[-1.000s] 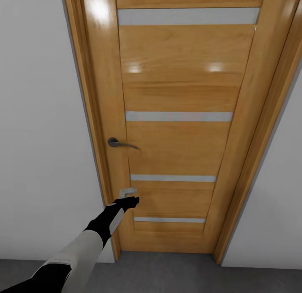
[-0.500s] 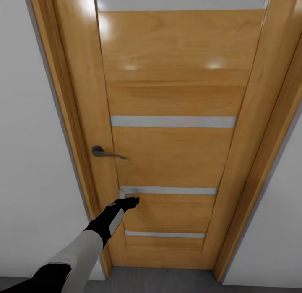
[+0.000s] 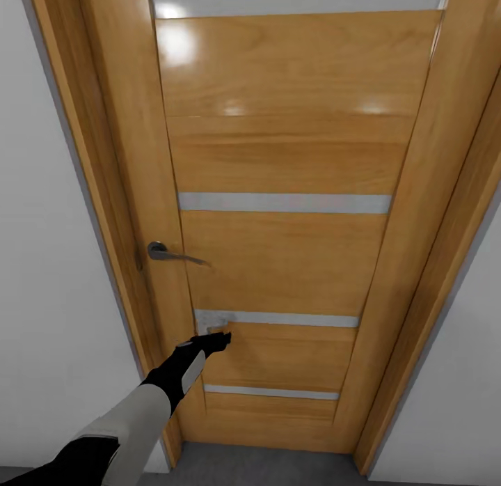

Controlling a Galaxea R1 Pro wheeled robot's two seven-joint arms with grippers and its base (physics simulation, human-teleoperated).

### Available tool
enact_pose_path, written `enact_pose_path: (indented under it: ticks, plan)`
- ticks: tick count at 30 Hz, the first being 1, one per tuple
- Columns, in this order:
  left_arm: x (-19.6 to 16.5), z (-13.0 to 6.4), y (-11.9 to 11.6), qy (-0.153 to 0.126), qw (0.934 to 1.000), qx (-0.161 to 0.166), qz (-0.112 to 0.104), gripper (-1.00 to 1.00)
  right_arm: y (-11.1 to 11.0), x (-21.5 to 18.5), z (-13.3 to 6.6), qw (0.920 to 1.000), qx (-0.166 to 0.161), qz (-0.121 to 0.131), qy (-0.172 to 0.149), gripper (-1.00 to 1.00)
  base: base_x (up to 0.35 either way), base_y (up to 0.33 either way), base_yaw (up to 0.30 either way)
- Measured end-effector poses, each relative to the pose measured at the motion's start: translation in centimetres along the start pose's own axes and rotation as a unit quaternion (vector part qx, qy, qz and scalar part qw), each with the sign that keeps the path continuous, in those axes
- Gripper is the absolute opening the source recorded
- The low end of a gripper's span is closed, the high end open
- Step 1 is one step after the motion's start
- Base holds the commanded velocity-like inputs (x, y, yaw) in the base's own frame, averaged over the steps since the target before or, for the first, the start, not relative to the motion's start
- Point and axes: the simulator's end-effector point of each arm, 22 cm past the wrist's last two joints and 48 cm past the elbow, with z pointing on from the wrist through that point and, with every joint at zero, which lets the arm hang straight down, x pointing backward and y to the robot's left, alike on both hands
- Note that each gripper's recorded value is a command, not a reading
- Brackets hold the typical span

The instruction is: Move the two storage containers from the living room to the garage. In the garage, place one container on the floor and stack the other container on top of it (either order is fine).

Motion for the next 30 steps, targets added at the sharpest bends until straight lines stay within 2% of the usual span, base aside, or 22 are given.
enact_pose_path:
  ticks: [1, 6, 14, 20, 30]
  plan:
    - [1.0, 0.1, 0.1, 0.009, 1.0000, -0.001, 0.000, 1.00, 0.0, 0.0, 0.0, 1.0000, 0.000, 0.000, 0.000, 1.00, 0.055, 0.000, 0.000]
    - [2.1, 0.1, 0.2, 0.019, 0.9998, -0.002, 0.000, 1.00, 0.0, 0.0, 0.0, 1.0000, 0.000, 0.000, -0.001, 1.00, 0.230, 0.000, 0.000]
    - [2.4, 0.1, 0.2, 0.022, 0.9998, -0.002, 0.000, 1.00, 0.0, -0.1, 0.0, 1.0000, -0.001, 0.000, -0.002, 1.00, 0.299, 0.000, 0.000]
    - [2.4, 0.2, 0.3, 0.021, 0.9998, -0.003, 0.002, 1.00, 0.1, -0.1, 0.1, 1.0000, -0.002, -0.001, -0.002, 1.00, 0.050, 0.000, 0.000]
    - [2.5, 0.2, 0.3, 0.023, 0.9997, -0.003, 0.003, 1.00, 0.2, -0.1, 0.1, 1.0000, -0.005, -0.002, -0.002, 1.00, 0.207, 0.000, 0.000]
